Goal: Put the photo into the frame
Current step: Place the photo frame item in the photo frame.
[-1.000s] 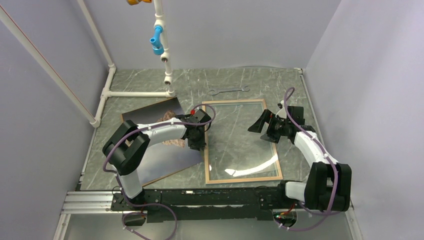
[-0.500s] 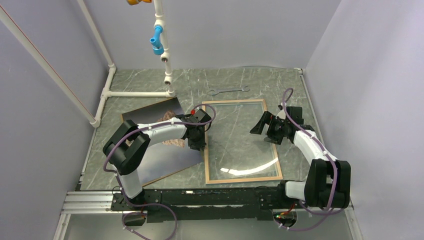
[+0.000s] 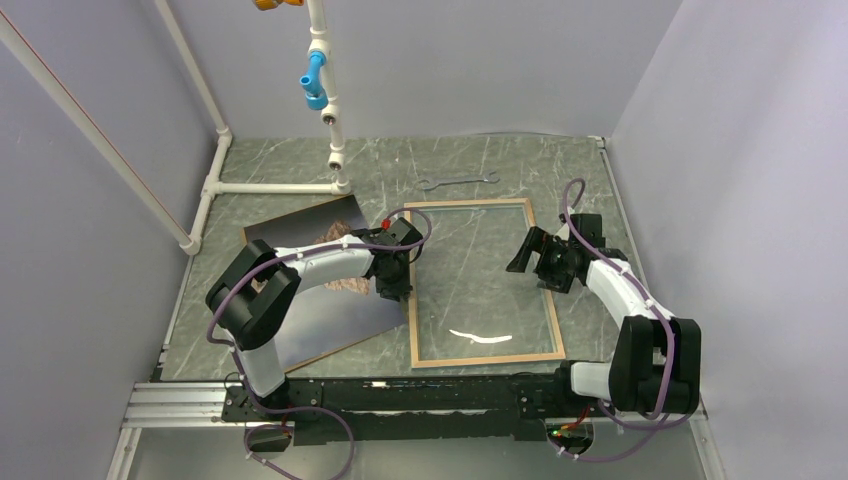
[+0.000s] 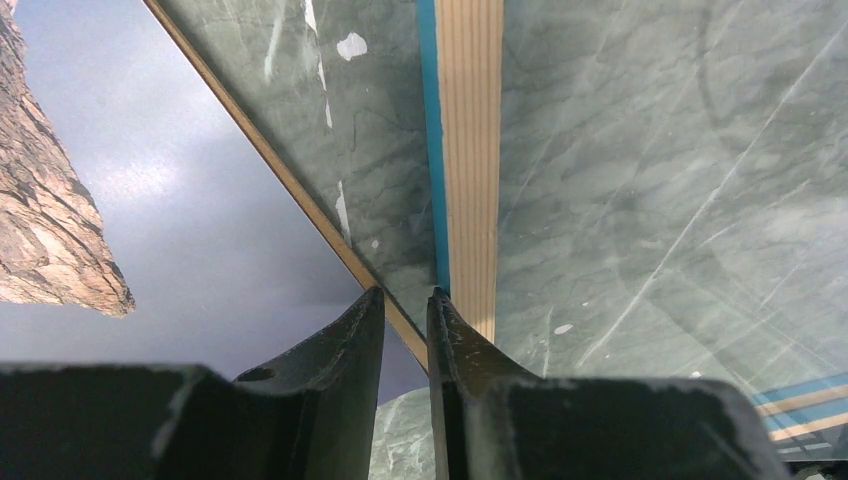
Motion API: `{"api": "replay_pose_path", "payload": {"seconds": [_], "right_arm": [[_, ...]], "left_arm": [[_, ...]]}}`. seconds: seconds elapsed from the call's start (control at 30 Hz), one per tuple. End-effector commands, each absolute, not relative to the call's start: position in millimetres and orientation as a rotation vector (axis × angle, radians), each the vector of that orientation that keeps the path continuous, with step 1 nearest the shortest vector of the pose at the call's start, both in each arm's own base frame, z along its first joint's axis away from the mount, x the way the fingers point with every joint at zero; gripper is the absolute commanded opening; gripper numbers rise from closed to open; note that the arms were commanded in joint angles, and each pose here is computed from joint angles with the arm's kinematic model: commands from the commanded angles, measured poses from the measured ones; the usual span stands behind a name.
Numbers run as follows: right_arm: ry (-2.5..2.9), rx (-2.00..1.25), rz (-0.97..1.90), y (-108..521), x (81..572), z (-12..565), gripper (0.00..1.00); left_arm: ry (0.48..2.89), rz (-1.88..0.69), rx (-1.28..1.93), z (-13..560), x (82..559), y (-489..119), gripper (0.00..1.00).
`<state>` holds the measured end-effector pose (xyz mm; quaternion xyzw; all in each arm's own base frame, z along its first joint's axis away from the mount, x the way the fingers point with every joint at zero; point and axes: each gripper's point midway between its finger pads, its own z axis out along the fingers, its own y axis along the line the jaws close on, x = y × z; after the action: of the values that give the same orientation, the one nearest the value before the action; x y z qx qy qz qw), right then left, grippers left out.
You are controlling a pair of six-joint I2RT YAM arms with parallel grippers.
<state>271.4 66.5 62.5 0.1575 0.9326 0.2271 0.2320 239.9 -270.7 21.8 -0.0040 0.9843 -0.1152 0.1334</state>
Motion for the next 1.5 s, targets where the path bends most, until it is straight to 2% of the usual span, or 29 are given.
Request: {"api": "replay_pose_path", "payload": {"seconds": [0.0,0.43,0.63,0.77,0.9,1.47], "right_arm": [[2.524,0.415,0.532,55,284,76,1.00],[2.514,0.427,0.484,50,283,81,1.00],[2.505,0.429,0.468,47,284,84,1.00],[2.503,0.428,0.455,46,283,86,1.00],[2.507,0.439,0.425,42,281,84,1.00],[2.509,0.496,0.340,31,279,81,1.00]], "left_arm": [[2.858,-0.330,0.024,15,241,-277,0.28],[2.823,-0.356,0.034,27,243,-278,0.33],[2.769,-0.421,0.042,43,246,-283,0.47],[2.735,-0.436,0.034,55,248,-282,0.61],[2.715,-0.440,0.025,63,249,-280,0.68],[2.696,-0.521,0.040,67,250,-291,0.77]]}}
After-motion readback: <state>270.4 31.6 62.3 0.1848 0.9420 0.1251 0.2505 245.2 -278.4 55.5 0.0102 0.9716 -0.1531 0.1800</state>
